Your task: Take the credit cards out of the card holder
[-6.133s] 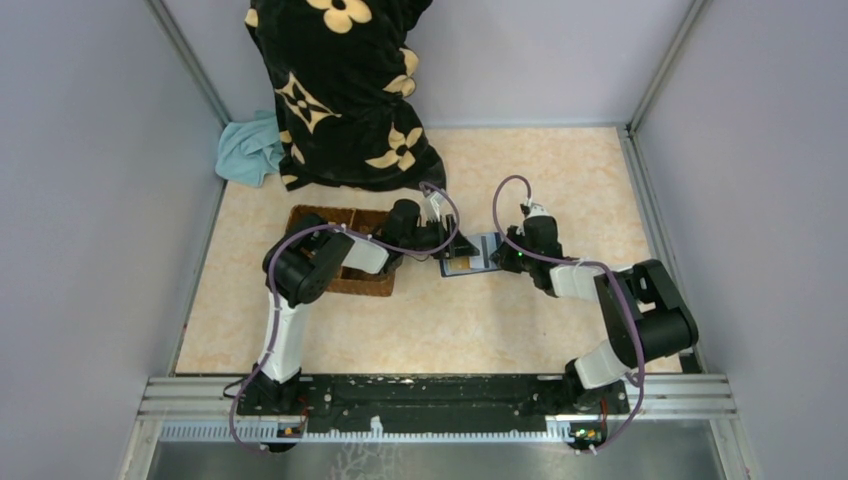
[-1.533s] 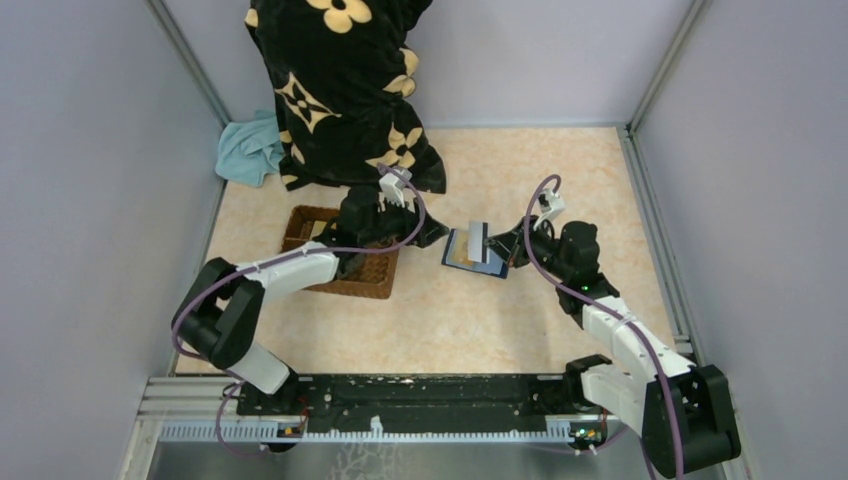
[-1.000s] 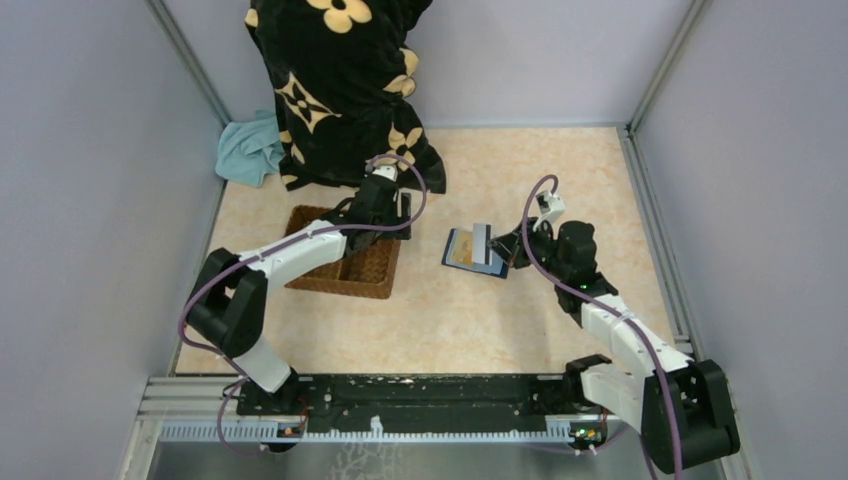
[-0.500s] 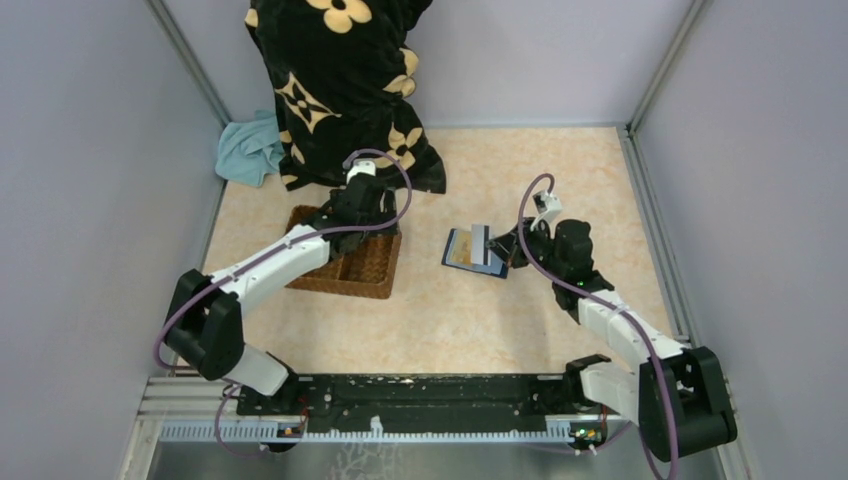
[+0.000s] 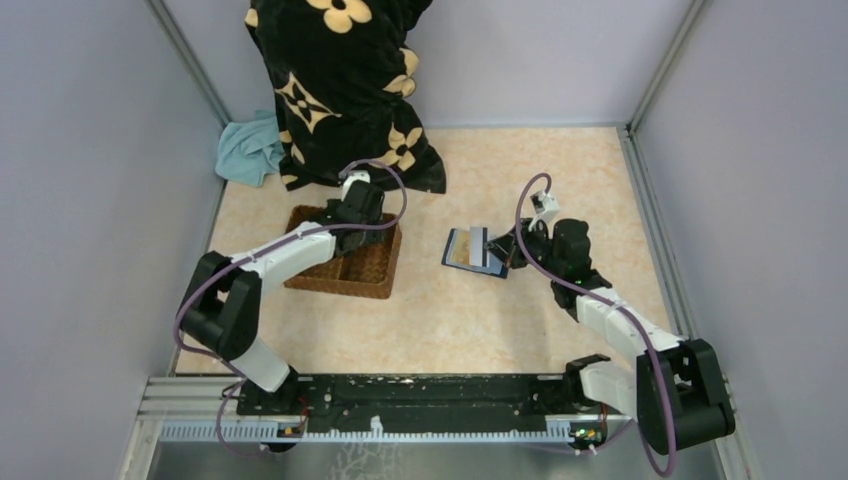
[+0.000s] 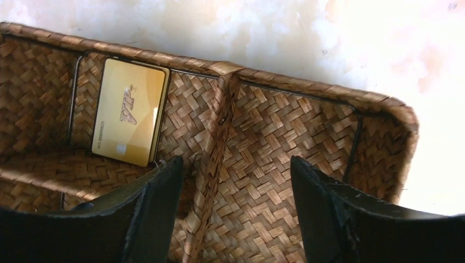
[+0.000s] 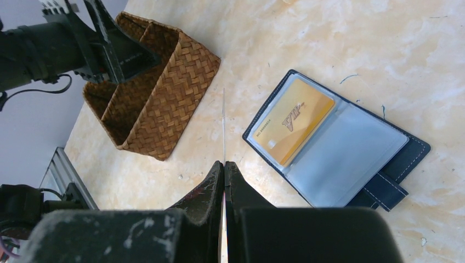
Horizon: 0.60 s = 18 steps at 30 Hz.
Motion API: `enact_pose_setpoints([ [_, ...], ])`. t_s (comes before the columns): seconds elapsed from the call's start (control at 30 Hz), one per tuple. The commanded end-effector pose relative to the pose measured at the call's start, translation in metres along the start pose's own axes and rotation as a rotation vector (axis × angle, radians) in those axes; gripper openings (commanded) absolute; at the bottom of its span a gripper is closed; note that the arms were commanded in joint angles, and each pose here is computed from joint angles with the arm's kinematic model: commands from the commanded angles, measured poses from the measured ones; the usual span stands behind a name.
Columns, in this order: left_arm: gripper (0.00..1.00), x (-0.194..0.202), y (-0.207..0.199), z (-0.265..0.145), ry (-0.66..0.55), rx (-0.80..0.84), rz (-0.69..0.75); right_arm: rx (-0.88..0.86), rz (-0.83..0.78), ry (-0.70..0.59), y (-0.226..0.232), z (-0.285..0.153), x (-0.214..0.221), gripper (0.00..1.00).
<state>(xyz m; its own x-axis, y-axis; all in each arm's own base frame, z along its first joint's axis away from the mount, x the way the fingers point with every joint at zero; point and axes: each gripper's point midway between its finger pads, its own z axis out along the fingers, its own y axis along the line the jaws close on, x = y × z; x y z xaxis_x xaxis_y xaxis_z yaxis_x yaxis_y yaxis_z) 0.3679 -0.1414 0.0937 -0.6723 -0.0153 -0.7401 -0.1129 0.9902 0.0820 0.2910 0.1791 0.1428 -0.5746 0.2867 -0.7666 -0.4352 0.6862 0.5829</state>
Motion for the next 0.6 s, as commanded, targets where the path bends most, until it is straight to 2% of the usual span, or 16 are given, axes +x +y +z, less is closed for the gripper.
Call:
enact_pose_setpoints([
  [0.0, 0.68, 0.005, -0.014, 0.013, -0.006, 0.084, 0.074, -0.03, -0.044, -0.054, 0.008, 0.002, -0.02, 0.0],
  [0.07, 0.57, 0.01, -0.019, 0.016, 0.014, 0.11, 0.103, -0.028, -0.042, -0.051, 0.007, 0.002, -0.019, 0.0],
  [0.13, 0.42, 0.014, -0.024, 0.016, 0.028, 0.146, 0.131, -0.022, -0.046, -0.05, 0.006, 0.001, -0.018, 0.0],
  [0.17, 0.39, 0.015, -0.026, 0.016, 0.032, 0.162, 0.14, -0.02, -0.048, -0.049, 0.006, 0.001, -0.018, 0.0],
  [0.33, 0.36, 0.021, -0.031, 0.011, 0.032, 0.22, 0.175, -0.017, -0.046, -0.043, 0.003, 0.003, -0.015, 0.0],
  [0.43, 0.29, 0.027, -0.036, 0.004, -0.009, 0.305, 0.242, -0.017, -0.043, -0.038, 0.003, 0.004, -0.014, 0.0],
  [0.47, 0.21, 0.024, -0.039, -0.002, -0.045, 0.349, 0.261, -0.016, -0.043, -0.039, 0.002, 0.004, -0.014, 0.0],
  [0.5, 0.08, 0.025, -0.043, -0.006, -0.074, 0.393, 0.288, -0.012, -0.042, -0.037, 0.001, 0.004, -0.014, 0.0],
  [0.53, 0.0, 0.023, -0.046, -0.01, -0.11, 0.434, 0.313, -0.009, -0.042, -0.037, 0.001, 0.004, -0.014, 0.0],
  [0.57, 0.0, 0.023, -0.049, -0.015, -0.136, 0.469, 0.324, -0.008, -0.041, -0.036, 0.001, 0.004, -0.013, 0.0],
])
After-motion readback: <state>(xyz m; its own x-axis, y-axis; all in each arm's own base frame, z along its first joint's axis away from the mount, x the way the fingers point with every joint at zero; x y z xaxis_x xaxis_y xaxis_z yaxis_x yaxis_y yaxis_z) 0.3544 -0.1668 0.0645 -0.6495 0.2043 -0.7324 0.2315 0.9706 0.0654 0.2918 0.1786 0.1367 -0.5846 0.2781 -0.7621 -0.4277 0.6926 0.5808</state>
